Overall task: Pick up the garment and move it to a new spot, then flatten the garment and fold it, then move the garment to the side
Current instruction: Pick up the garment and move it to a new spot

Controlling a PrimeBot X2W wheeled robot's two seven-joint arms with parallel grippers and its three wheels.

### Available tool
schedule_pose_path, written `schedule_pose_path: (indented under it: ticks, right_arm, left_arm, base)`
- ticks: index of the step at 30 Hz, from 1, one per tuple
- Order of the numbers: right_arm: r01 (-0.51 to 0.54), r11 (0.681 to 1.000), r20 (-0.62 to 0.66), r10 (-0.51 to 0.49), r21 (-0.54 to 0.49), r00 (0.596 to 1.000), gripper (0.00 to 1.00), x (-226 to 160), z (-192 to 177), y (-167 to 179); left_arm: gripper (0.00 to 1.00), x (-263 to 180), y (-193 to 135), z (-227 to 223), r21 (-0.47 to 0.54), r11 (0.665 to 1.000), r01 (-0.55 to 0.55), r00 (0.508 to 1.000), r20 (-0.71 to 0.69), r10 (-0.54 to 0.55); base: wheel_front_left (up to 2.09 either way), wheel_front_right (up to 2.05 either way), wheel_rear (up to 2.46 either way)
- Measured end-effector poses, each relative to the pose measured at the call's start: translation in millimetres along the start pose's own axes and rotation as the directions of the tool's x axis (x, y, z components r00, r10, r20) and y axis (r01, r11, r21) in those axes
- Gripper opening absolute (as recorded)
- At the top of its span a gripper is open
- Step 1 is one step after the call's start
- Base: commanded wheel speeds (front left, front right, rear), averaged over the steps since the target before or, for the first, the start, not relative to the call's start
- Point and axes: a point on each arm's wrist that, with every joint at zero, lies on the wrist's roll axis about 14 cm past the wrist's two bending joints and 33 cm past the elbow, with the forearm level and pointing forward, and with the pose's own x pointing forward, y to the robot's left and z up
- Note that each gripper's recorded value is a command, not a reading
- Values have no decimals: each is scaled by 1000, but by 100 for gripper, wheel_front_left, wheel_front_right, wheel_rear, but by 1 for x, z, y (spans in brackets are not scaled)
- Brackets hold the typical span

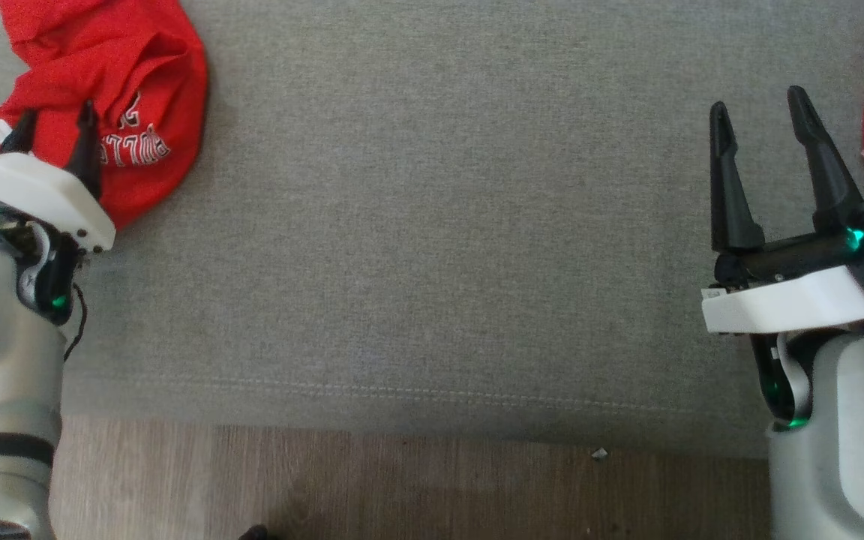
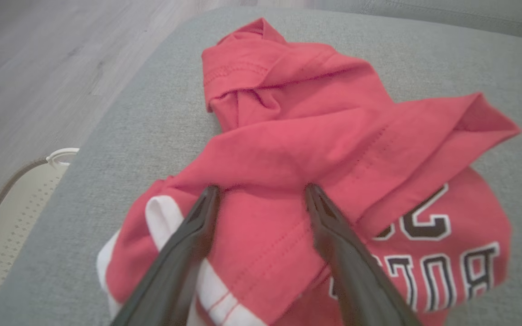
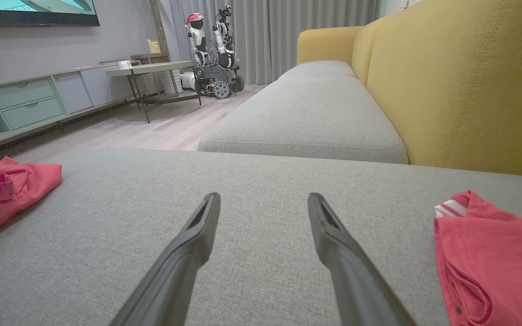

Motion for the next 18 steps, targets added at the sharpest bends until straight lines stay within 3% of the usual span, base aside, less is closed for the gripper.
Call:
schedule_pose_path:
  ticks: [2,7,12,14,18]
  right_arm:
    - [5,1000,-3,-5,-1,1000,100,-1,-1,-2]
    - [11,1000,0,-11,-5,1000,100,-3,1,-4]
    - [15,1000,31,-14,-11,999,100,-8,13,-3]
    - [15,1000,45,-15,-11,999,100,-10,19,-2]
    - [12,1000,80,-11,-11,997,100,-16,33,2]
  left_arm:
    - [0,4,-5,-3,-1,1000,12,1000,-15,-12]
    - [0,4,-1,16,-7,1000,8,996,94,-7]
    - [0,-8,12,80,-18,1000,-13,950,313,18]
    - [0,-20,13,121,-30,1000,-10,903,428,22]
    - [0,-65,8,206,-2,1000,10,753,658,-7]
  base:
    - [0,0,0]
    - [0,0,0]
    - [0,0,0]
    - [0,0,0]
    - [0,0,0]
